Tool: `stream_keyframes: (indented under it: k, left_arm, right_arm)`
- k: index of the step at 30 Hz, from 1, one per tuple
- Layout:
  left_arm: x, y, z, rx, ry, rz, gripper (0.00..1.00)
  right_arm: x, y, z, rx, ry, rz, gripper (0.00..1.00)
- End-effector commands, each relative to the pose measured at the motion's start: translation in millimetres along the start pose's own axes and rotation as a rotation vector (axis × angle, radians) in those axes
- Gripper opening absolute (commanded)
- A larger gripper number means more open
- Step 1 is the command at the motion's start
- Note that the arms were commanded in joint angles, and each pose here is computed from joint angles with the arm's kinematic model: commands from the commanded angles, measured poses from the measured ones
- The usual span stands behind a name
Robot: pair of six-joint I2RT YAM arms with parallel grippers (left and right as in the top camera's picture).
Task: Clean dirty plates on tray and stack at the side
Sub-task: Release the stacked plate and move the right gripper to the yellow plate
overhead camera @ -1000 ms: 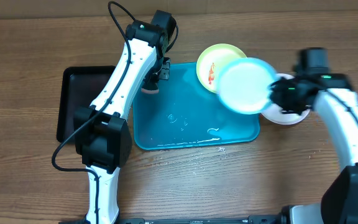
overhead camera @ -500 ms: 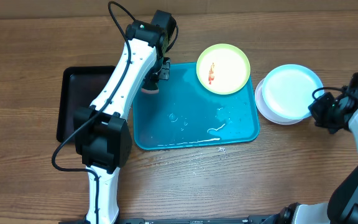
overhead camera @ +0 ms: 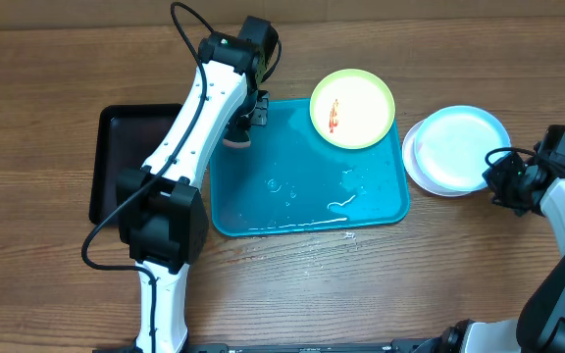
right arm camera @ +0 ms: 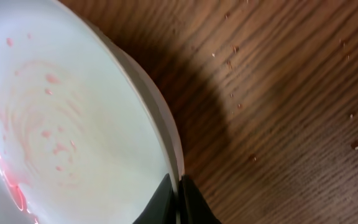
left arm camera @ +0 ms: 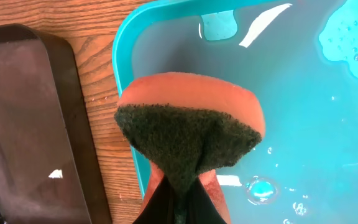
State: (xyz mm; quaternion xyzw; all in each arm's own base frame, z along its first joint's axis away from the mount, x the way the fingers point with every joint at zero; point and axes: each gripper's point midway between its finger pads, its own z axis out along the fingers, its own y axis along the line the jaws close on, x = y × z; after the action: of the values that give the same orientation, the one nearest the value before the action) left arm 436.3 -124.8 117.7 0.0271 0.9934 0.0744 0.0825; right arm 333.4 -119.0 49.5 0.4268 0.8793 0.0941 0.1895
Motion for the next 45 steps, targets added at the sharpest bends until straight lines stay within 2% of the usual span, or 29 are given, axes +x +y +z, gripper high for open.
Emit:
stream_keyframes:
  k: [1, 4, 7, 9, 14, 22, 28, 37, 45]
  left_arm:
    - [-3, 1, -5, 0.014, -0.009, -0.026, 0.04]
    - [-3, 1, -5, 0.014, -0.008, -0.026, 0.04]
    - [-3, 1, -5, 0.014, -0.008, -0.026, 0.04]
    - [-2, 2, -5, 0.013, -0.006, -0.026, 0.04]
    - [-2, 2, -5, 0.012, -0.003, -0.025, 0.04]
    - [-2, 2, -5, 0.012, -0.004, -0.026, 0.04]
    - [-2, 2, -5, 0.012, -0.004, -0.026, 0.04]
    - [-2, 2, -5, 0.012, -0.003, -0.025, 0.04]
    - [-1, 2, -5, 0.012, -0.002, -0.025, 0.04]
  right_arm:
    - [0, 12, -2, -0.018, -0.018, -0.030, 0.06]
    - [9, 20, 5, -0.018, 0.006, -0.058, 0.06]
    - [19, 25, 12, -0.016, 0.033, -0.084, 0.15]
    - [23, 30, 13, -0.019, 0.040, -0.098, 0.25]
    - [20, 40, 7, -0.040, 0.051, -0.106, 0.32]
    - [2, 82, -32, -0.103, 0.064, -0.139, 0.33]
    - [27, 144, -38, -0.240, 0.080, -0.252, 0.33]
    - [80, 197, 12, -0.209, 0.082, -0.270, 0.32]
    - [108, 198, 63, -0.154, 0.129, -0.282, 0.32]
